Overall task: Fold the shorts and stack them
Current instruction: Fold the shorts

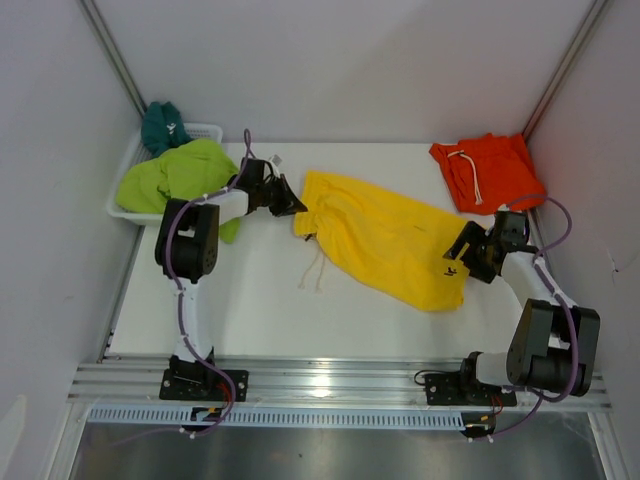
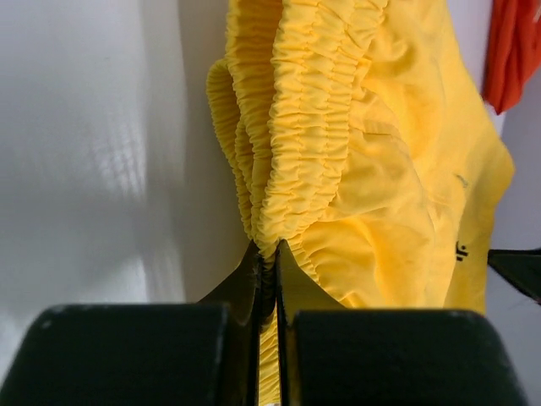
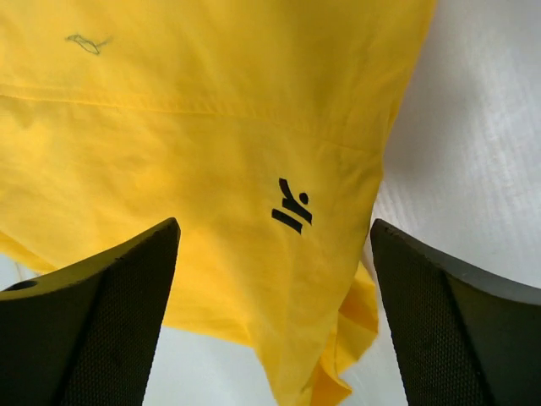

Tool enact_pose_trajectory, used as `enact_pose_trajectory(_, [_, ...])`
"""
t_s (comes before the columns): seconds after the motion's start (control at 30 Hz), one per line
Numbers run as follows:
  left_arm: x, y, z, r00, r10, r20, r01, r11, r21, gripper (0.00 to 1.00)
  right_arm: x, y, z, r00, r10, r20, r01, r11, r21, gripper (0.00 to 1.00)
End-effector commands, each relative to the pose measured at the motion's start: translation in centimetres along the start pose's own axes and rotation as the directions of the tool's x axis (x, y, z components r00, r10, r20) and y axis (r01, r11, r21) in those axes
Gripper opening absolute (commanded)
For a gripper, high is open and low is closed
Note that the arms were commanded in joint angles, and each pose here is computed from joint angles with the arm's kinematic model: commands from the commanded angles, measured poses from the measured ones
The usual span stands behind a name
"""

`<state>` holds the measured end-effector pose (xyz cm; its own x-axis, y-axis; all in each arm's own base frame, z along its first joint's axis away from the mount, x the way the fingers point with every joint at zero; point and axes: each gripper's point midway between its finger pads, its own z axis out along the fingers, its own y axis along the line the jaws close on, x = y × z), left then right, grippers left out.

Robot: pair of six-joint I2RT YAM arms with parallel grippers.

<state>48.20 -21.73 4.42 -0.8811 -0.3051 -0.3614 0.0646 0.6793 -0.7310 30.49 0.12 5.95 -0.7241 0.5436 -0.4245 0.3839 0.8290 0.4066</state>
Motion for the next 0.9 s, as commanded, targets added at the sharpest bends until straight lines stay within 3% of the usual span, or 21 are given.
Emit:
enact_pose_trajectory(0.0, [-2.7, -1.2, -3.5, 0.994, 0.088, 0.07, -0.081, 0.992, -0.099, 0.0, -4.0, 0.3, -2.9, 0.986, -0.068, 0.152, 0.049, 0.991, 0.124, 0.99])
enact_pose_trajectory(0.2, [-0.9, 0.0, -5.5, 0.996, 0.067, 0.052, -0.055, 0.977, -0.206, 0.0, -6.6, 3.4, -5.5, 0.959, -0.148, 0.242, 0.114, 0.983, 0.147, 0.98])
enact_pose_trajectory(0.3, [2.2, 1.1, -6.7, 0.998, 0.033, 0.047, -0.02, 0.967, -0.252, 0.0, -6.4, 8.3, -6.1, 0.945, -0.209, 0.251, 0.205, 0.978, 0.043, 0.91])
enact_pose_trajectory(0.33, [1.6, 0.1, -7.6, 0.994, 0.048, 0.096, -0.022, 0.967, -0.255, 0.0, -6.0, 9.6, -6.0, 0.945, -0.221, 0.242, 0.226, 0.974, 0.011, 0.89])
enact_pose_trajectory(0.4, [4.8, 1.1, -8.0, 0.997, 0.016, 0.073, 0.005, 0.961, -0.276, 0.0, -4.6, 14.6, -6.0, 0.937, -0.266, 0.225, 0.3, 0.945, -0.13, 0.86])
enact_pose_trajectory(0.43, [4.4, -0.3, -8.7, 0.993, 0.022, 0.118, 0.007, 0.969, -0.246, 0.0, -3.6, 15.7, -5.0, 0.939, -0.285, 0.194, 0.316, 0.936, -0.153, 0.84])
enact_pose_trajectory(0.47, [7.3, 0.7, -8.7, 0.997, -0.001, 0.082, 0.023, 0.963, -0.268, 0.0, -1.9, 18.6, -4.8, 0.925, -0.332, 0.186, 0.369, 0.901, -0.228, 0.83])
enact_pose_trajectory(0.67, [10.5, -1.8, -11.6, 0.986, 0.004, 0.165, 0.036, 0.97, -0.24, 0.0, 3.7, 26.3, -1.2, 0.887, -0.446, 0.124, 0.457, 0.803, -0.382, 0.77])
enact_pose_trajectory(0.77, [11.3, -1.6, -12.6, 0.984, 0.003, 0.178, 0.04, 0.971, -0.238, 0.07, 6.2, 29.6, -0.7, 0.866, -0.484, 0.123, 0.483, 0.748, -0.455, 0.72])
enact_pose_trajectory(0.87, [11.4, -1.6, -13.2, 0.982, 0.016, 0.187, 0.03, 0.97, -0.24, 0.32, 9.6, 32.0, 0.1, 0.847, -0.525, 0.085, 0.482, 0.691, -0.538, 0.66])
